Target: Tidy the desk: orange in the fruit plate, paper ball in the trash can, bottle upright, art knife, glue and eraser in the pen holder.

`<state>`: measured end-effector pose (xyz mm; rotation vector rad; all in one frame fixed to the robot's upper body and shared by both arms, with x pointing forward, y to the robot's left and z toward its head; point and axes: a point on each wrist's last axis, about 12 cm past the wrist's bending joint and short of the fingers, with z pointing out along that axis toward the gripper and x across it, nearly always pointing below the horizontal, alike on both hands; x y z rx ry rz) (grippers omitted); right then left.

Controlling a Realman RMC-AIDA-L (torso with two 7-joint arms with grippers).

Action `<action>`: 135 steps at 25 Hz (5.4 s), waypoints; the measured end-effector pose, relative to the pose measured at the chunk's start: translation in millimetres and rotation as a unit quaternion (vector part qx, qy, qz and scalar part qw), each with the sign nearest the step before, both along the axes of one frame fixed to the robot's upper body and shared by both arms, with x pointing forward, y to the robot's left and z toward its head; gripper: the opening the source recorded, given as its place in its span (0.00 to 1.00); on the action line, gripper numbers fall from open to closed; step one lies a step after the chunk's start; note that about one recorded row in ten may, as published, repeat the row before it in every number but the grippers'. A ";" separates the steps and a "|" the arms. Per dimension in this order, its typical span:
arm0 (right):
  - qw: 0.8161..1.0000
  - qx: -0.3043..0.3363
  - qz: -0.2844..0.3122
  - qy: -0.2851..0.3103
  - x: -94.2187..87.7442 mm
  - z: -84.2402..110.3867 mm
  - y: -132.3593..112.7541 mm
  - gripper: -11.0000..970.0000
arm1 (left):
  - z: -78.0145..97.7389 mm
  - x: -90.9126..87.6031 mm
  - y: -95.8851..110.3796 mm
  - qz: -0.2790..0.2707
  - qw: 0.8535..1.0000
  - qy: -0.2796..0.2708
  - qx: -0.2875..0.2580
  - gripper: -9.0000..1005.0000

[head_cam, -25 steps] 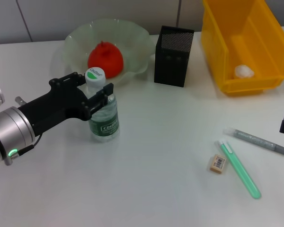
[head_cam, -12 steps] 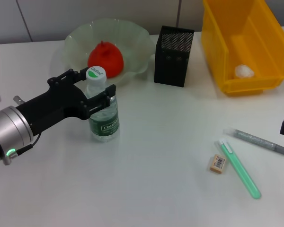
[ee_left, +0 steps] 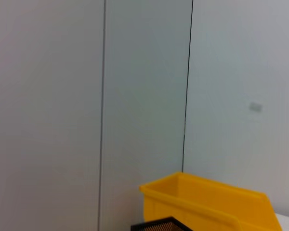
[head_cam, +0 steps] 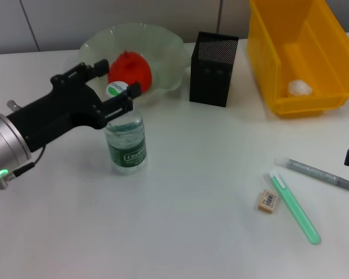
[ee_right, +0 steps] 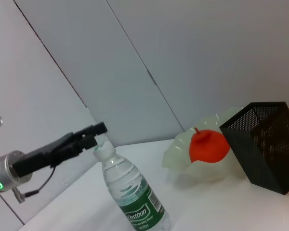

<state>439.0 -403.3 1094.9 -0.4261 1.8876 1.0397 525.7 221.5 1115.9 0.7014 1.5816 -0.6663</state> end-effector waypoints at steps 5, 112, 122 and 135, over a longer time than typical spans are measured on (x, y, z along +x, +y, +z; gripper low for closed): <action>1.000 0.000 0.000 0.000 0.0 0.0 0.0 0.49 | 13.4 3.1 3.2 -0.001 1.000 -0.023 -0.005 0.76; 0.844 -0.355 -0.002 0.402 167.5 59.5 151.6 0.40 | -11.1 -8.8 -2.1 -0.229 0.972 0.049 -0.003 0.02; 0.833 -0.375 0.003 0.407 167.5 55.3 158.3 0.40 | -13.6 -8.6 -3.0 -0.231 0.972 0.046 -0.001 0.02; 0.825 -0.391 0.011 0.408 170.4 47.8 166.8 0.40 | -15.3 -9.5 -2.4 -0.229 0.972 0.048 -0.003 0.02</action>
